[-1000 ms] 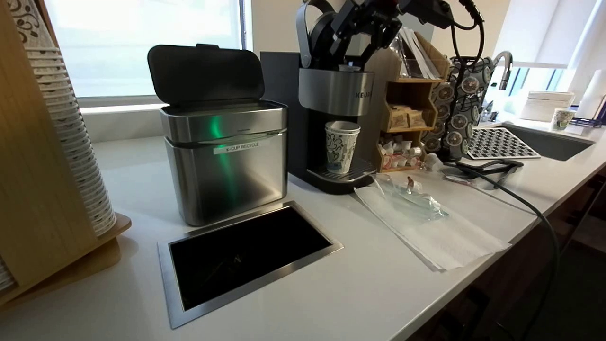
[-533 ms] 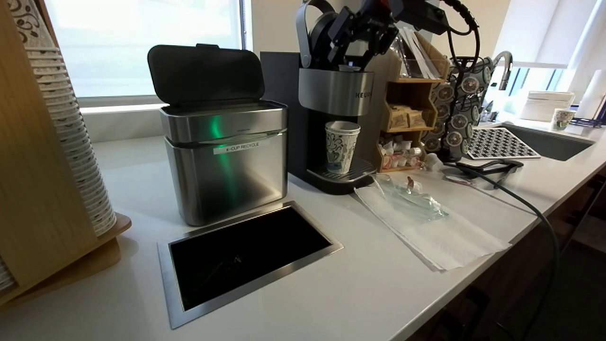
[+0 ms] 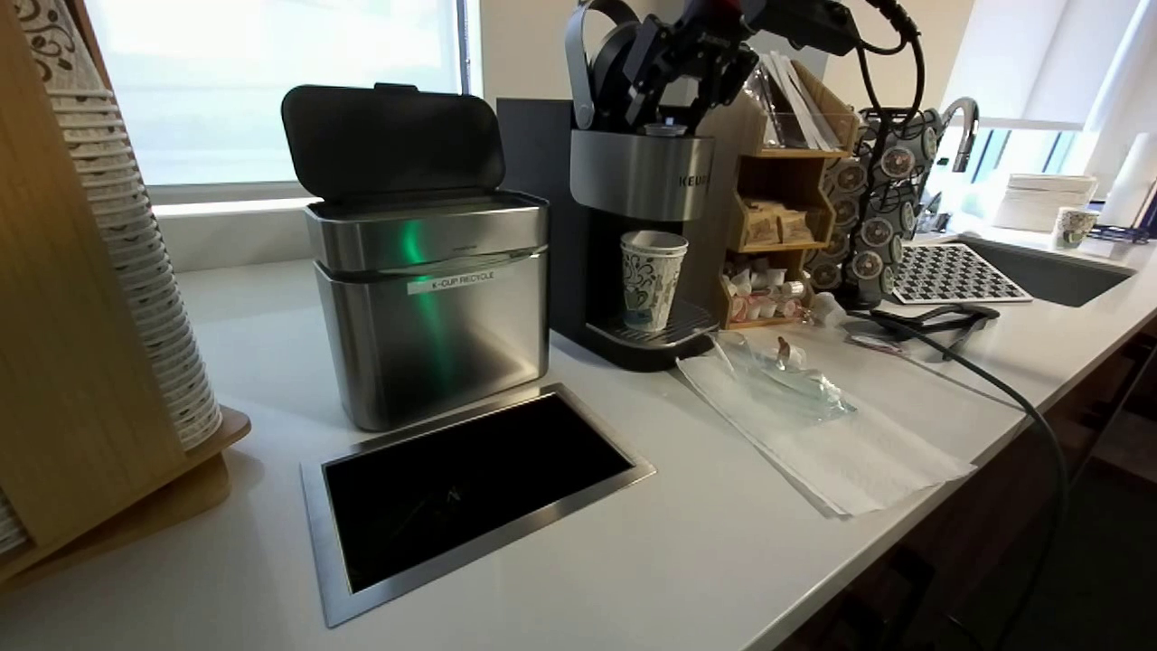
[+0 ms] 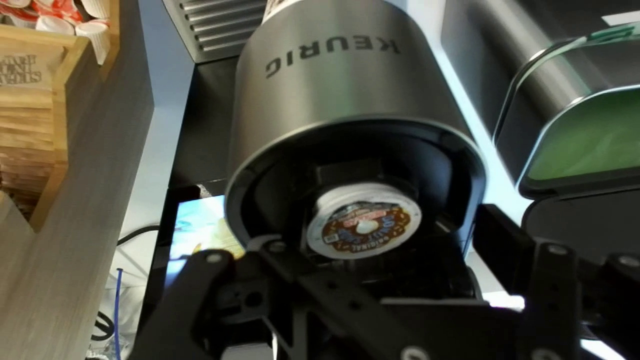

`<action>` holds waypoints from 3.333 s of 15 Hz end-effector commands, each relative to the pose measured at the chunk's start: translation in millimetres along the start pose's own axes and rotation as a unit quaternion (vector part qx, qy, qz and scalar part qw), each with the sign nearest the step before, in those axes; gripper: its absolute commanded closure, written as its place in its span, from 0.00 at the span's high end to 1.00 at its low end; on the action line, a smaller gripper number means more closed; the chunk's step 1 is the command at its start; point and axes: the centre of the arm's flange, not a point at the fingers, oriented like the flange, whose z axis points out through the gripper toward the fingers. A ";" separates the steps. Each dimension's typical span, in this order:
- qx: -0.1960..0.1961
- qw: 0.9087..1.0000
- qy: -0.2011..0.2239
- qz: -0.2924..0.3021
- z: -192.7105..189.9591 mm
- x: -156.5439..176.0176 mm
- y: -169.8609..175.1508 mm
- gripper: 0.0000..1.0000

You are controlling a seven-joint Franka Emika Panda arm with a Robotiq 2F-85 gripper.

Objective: Take the used coffee pod and put it on the counter

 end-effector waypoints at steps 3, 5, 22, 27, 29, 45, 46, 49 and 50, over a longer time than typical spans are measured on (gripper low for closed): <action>-0.030 0.999 -0.004 0.011 -5.2 0.8 -3.1 0.87; -0.035 0.999 -0.002 0.011 -3.7 1.2 -3.4 0.83; 0.002 0.998 0.058 0.013 -96.8 -0.3 -13.8 0.28; 0.111 0.994 -0.011 0.013 -116.6 -60.1 -32.6 0.28; 0.114 0.991 -0.060 0.020 -109.8 -93.8 -43.0 0.28; 0.016 0.995 -0.010 0.102 45.3 -229.5 1.2 0.28; 0.018 0.995 -0.008 0.098 53.1 -228.7 -1.2 0.28; 0.030 0.995 -0.020 0.094 76.0 -227.6 -9.1 0.28; 0.033 0.995 -0.029 0.087 84.6 -227.1 -12.3 0.28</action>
